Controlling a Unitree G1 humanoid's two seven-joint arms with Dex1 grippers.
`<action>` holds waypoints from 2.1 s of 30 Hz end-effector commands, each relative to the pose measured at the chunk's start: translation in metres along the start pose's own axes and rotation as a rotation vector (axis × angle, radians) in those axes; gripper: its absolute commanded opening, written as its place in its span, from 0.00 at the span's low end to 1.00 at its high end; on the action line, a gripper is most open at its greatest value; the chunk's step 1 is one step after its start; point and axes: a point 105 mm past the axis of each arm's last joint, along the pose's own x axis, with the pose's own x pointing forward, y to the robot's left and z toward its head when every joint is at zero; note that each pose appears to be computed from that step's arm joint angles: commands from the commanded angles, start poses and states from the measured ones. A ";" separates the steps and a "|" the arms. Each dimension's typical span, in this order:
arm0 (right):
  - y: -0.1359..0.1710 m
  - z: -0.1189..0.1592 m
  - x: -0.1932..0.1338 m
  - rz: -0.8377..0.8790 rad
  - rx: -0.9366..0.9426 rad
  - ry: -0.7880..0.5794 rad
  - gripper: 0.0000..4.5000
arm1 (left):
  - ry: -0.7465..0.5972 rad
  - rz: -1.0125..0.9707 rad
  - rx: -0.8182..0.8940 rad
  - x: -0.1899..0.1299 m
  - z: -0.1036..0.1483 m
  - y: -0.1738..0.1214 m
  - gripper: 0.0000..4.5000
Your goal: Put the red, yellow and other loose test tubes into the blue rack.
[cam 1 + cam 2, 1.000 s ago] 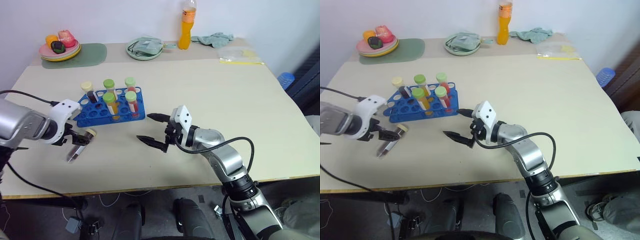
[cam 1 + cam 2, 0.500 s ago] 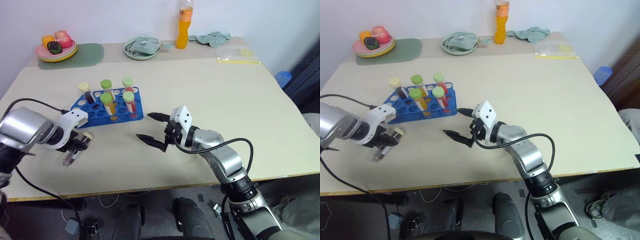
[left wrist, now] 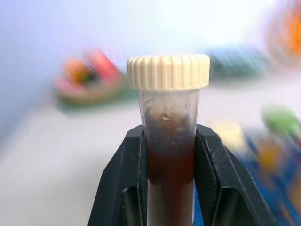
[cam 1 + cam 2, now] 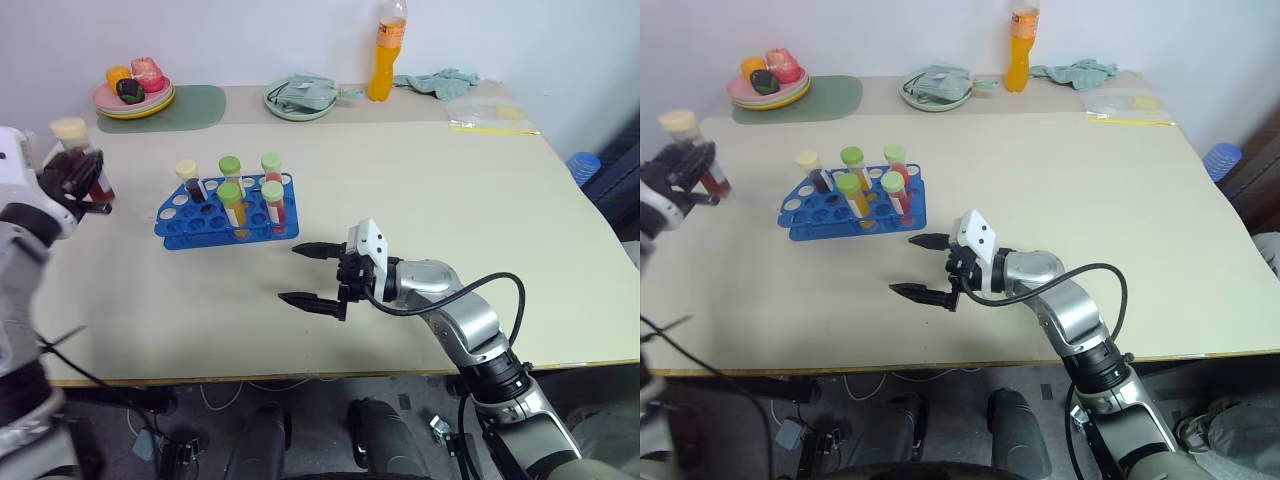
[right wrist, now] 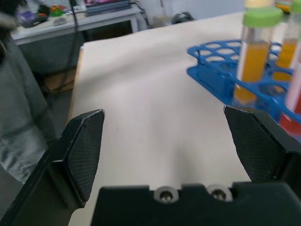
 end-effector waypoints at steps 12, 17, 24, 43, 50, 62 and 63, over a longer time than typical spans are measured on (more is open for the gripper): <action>-0.002 0.010 0.001 -0.034 -0.036 -0.035 1.00 | -0.058 0.147 0.090 0.008 -0.051 -0.090 0.16; -0.004 0.011 -0.002 -0.066 -0.036 -0.039 1.00 | -0.001 0.126 0.100 0.012 -0.065 -0.097 0.16; -0.003 0.011 -0.001 -0.070 -0.034 -0.043 1.00 | 0.029 0.107 0.038 0.015 -0.075 -0.105 0.16; -0.010 0.022 -0.010 -0.073 -0.058 -0.055 1.00 | -0.134 0.129 -0.084 -0.014 -0.047 -0.083 0.80; -0.030 0.034 -0.047 -0.137 -0.075 -0.021 1.00 | -0.105 0.009 -0.002 -0.061 -0.022 -0.034 0.80; -0.080 0.006 -0.149 -0.430 -0.065 0.199 1.00 | 0.309 -0.200 0.131 -0.114 -0.082 -0.002 0.80; -0.081 0.004 -0.151 -0.436 -0.062 0.201 1.00 | 0.308 -0.200 0.130 -0.113 -0.082 -0.003 0.80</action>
